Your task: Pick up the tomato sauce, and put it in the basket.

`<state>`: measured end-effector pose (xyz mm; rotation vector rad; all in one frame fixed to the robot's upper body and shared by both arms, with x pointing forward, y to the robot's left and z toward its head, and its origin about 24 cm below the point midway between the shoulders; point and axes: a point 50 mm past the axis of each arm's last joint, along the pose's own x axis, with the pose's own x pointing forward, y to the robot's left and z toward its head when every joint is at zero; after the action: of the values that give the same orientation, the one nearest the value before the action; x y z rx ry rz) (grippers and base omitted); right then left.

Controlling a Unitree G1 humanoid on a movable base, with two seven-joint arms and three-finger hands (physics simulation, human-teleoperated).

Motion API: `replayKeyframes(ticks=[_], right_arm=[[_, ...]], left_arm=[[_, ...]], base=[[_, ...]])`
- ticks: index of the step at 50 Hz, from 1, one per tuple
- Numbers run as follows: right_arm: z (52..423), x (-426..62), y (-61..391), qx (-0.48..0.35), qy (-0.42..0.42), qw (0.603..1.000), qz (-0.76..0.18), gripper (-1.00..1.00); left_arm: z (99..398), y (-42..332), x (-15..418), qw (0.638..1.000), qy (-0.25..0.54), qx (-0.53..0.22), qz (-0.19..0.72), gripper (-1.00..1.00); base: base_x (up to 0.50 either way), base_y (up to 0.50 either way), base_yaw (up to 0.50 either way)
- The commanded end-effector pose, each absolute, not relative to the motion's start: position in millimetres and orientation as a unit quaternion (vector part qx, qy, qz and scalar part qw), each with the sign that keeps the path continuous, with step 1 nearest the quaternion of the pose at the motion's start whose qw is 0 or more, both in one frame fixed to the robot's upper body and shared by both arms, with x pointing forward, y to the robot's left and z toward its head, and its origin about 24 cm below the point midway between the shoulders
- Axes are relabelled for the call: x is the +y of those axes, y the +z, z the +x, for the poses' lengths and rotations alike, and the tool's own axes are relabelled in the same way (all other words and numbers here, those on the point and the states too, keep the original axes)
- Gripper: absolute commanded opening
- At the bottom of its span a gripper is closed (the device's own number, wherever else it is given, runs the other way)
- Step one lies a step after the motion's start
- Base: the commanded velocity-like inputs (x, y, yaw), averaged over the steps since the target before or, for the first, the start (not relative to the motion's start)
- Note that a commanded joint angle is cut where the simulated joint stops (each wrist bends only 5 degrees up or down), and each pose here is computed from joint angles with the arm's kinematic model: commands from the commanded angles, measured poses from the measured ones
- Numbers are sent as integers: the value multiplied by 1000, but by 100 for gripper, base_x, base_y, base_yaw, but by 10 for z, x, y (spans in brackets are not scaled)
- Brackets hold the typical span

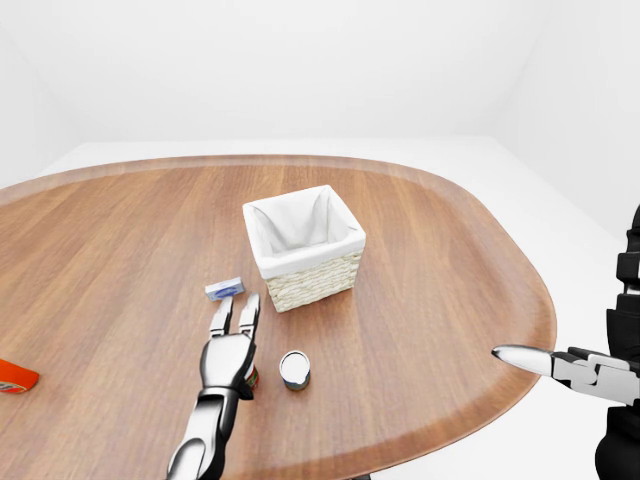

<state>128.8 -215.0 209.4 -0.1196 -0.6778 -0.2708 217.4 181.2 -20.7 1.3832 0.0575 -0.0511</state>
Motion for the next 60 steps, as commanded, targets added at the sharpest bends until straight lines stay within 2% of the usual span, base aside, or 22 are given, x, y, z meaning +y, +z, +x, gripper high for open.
replayKeyframes(ticks=[1,52,60], right_arm=[[1288,-2148,2091,-330,-132,933,-58,100],[1290,-2150,2101,-334,-132,931,-60,100],[1287,-2153,2099,-334,-133,931,-60,100]], left_arm=[[2193,-345,1785,756,-36,23,653,100],[2102,-627,1847,725,-89,66,679,100],[2217,-704,2018,724,-73,97,679,100]], base=[[0,0,0],[0,0,0],[0,0,0]])
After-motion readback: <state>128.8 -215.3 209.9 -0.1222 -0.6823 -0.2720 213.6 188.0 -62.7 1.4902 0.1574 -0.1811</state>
